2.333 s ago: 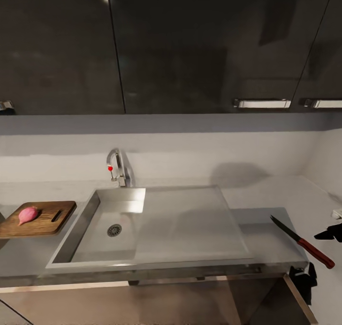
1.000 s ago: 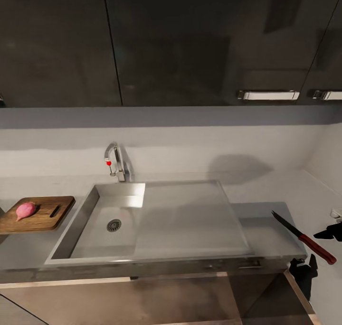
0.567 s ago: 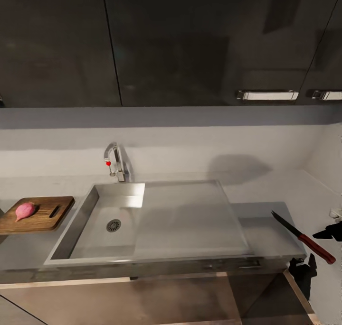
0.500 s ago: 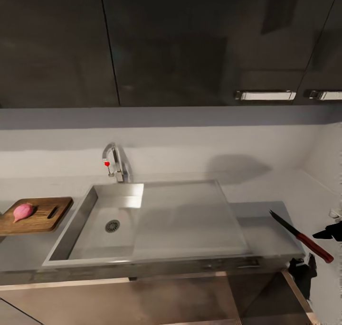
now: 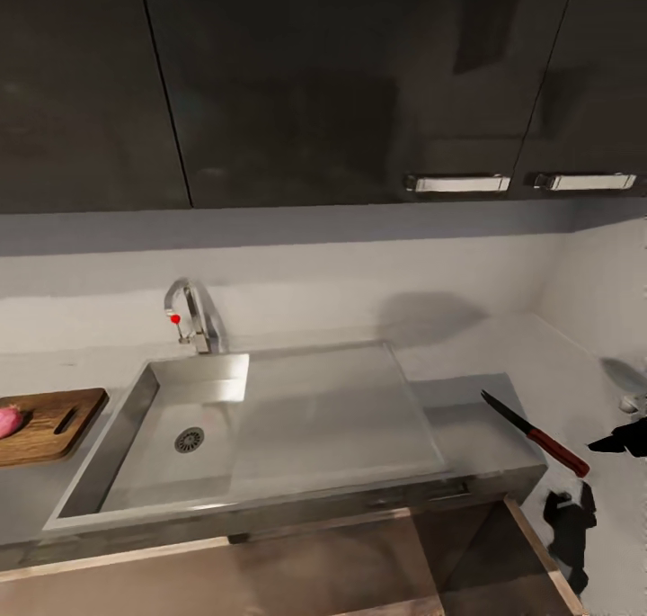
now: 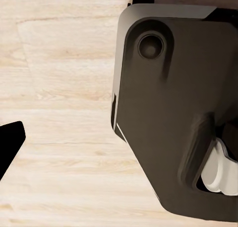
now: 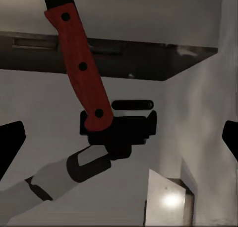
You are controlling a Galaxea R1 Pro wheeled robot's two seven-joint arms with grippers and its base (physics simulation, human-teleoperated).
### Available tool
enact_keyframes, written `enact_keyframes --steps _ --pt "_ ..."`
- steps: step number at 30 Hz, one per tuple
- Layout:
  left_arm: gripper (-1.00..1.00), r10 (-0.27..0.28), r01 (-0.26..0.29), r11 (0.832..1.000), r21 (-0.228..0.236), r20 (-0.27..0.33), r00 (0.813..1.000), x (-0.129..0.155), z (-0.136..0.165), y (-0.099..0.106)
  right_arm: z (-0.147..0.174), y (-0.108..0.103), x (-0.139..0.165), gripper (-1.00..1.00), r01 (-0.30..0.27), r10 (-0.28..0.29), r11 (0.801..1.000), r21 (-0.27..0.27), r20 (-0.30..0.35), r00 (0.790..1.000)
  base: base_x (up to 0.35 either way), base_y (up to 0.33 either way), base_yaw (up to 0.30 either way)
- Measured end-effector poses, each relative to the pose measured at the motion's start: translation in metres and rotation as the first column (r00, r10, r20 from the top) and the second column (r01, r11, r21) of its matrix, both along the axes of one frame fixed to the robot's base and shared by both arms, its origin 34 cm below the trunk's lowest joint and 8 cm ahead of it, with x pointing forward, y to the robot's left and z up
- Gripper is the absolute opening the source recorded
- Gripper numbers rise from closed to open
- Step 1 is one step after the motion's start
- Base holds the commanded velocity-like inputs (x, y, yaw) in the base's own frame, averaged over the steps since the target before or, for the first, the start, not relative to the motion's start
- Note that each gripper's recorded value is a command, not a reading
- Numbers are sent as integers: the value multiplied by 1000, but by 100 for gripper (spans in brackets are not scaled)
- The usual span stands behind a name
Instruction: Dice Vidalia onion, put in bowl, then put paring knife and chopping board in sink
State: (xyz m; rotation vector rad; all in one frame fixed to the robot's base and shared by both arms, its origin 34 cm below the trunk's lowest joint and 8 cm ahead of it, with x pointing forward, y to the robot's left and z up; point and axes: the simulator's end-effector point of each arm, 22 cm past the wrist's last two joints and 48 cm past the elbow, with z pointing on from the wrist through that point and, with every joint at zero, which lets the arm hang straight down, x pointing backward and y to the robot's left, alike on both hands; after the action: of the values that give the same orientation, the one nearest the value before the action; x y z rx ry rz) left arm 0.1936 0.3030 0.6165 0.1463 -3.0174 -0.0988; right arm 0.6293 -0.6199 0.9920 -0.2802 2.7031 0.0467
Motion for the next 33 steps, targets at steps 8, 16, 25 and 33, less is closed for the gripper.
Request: enact_keyframes --steps 8,16,25,33 --pt "100 0 0 1000 0 1 1000 0 0 0 -2 9 5 100 -14 14 1000 7 3 1000 0 0 -20" --pt "100 0 0 1000 0 1 1000 0 0 0 -4 13 8 100 -19 19 1000 5 4 1000 0 0 -1" --pt "100 0 0 1000 0 1 1000 0 0 0 -4 13 8 100 -19 19 1000 5 4 1000 0 0 -8" --pt "100 0 0 1000 0 4 1000 2 0 0 -2 13 8 100 -19 19 1000 5 7 1000 0 0 -135"
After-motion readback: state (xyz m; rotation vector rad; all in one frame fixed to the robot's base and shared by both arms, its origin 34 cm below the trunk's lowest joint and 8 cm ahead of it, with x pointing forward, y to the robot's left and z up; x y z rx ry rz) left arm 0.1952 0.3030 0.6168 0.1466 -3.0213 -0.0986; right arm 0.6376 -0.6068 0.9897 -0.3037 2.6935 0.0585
